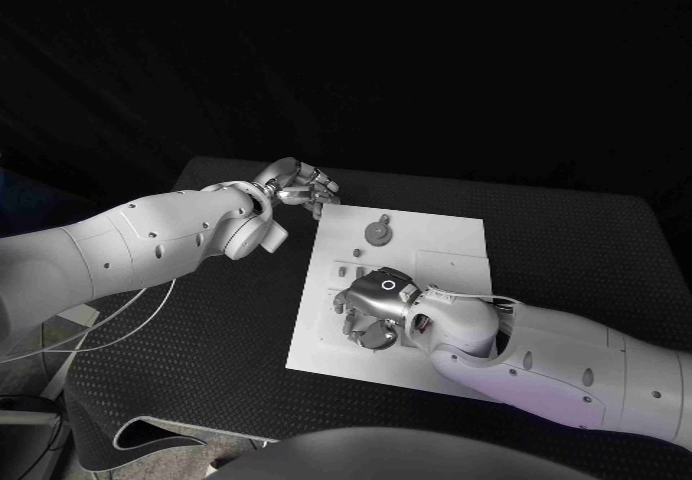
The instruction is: Assemble the parts on the task board
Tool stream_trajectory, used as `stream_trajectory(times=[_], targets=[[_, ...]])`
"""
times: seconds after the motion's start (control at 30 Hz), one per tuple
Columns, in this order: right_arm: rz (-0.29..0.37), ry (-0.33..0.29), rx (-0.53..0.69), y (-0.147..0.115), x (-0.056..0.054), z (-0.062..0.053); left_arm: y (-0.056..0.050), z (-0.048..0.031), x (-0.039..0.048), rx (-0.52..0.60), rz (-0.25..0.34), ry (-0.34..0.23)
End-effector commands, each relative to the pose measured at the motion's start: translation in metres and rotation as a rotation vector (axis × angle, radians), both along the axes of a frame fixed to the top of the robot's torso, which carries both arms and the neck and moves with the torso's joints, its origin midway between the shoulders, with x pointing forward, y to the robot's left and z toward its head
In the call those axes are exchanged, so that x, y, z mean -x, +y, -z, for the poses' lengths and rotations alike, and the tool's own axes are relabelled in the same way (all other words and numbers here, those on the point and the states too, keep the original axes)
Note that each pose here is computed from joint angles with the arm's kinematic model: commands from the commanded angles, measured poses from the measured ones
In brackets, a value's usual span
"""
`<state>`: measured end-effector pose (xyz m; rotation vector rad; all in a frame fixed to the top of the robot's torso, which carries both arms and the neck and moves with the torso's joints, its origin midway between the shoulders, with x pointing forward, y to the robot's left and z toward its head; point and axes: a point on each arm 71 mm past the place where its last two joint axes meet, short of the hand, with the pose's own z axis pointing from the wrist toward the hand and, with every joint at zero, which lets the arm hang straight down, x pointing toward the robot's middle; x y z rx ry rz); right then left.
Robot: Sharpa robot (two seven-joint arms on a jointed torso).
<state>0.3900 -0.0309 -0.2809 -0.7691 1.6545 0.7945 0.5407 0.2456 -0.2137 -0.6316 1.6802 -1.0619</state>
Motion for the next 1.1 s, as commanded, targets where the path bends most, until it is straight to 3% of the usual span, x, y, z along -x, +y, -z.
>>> stream_trajectory(times=[0.03,0.57,1.1], targets=[[0.0,0.007,-0.035,0.0002,0.0016,-0.0024,-0.0018,-0.001,0.0,0.005,0.011,-0.001],[-0.01,0.013,-0.061,0.0008,0.0071,-0.0065,-0.0018,-0.001,-0.0001,0.005,0.011,-0.002],[0.0,0.012,-0.059,-0.0011,0.005,-0.0055,-0.0013,-0.0008,-0.0001,0.004,0.01,0.0]])
